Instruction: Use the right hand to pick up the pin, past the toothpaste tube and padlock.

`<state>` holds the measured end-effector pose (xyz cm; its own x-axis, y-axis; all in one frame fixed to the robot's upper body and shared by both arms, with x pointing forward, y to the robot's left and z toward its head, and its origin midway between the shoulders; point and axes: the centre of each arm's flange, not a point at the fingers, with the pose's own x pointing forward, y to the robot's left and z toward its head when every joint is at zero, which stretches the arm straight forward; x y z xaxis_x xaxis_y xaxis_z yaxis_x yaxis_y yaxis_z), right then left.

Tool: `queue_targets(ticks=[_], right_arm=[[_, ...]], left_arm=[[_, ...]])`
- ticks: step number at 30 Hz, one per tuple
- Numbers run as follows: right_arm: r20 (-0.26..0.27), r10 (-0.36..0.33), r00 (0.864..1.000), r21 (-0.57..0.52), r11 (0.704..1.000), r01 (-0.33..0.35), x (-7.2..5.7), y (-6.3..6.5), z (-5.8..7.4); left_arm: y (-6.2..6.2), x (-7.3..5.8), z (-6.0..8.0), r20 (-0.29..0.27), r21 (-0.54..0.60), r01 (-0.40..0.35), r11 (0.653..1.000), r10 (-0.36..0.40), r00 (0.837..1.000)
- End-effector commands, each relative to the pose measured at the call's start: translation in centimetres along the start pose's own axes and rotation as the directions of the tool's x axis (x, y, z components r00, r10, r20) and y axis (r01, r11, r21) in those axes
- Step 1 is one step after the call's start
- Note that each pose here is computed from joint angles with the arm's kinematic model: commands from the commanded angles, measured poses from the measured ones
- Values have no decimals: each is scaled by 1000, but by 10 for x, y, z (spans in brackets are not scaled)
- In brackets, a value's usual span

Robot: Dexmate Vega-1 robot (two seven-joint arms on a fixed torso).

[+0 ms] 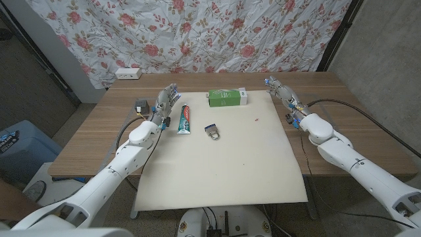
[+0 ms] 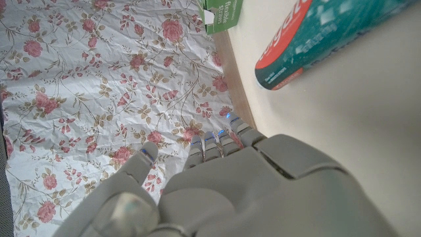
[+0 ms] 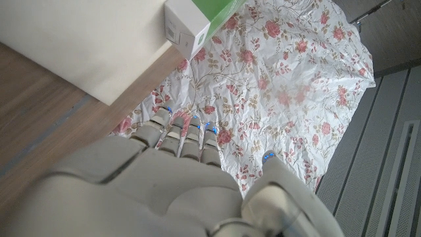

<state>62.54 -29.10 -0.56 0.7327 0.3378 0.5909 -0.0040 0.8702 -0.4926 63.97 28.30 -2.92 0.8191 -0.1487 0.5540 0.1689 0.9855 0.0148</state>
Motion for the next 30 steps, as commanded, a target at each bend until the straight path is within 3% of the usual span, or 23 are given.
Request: queue_targets(ticks=[1,11,16,25,30], right_arm=[[-5,71,997,-194,978,-71,-1,-2,12],[-3,111,994,-352,930,-105,1,0,21],[1,133,991,-439,891,-119,3,1,27],[-36,196,980,-597,782,-178,3,-2,38],[-44,220,975,-645,739,-196,1,-2,43]], left_arm=[[5,-5,-5,-1,2,-41,999,41,999],[11,-2,2,1,29,-46,999,46,999],[14,0,4,-8,34,-48,998,49,999],[14,2,5,-16,38,-56,998,56,998],[13,1,7,-17,40,-64,997,65,998]])
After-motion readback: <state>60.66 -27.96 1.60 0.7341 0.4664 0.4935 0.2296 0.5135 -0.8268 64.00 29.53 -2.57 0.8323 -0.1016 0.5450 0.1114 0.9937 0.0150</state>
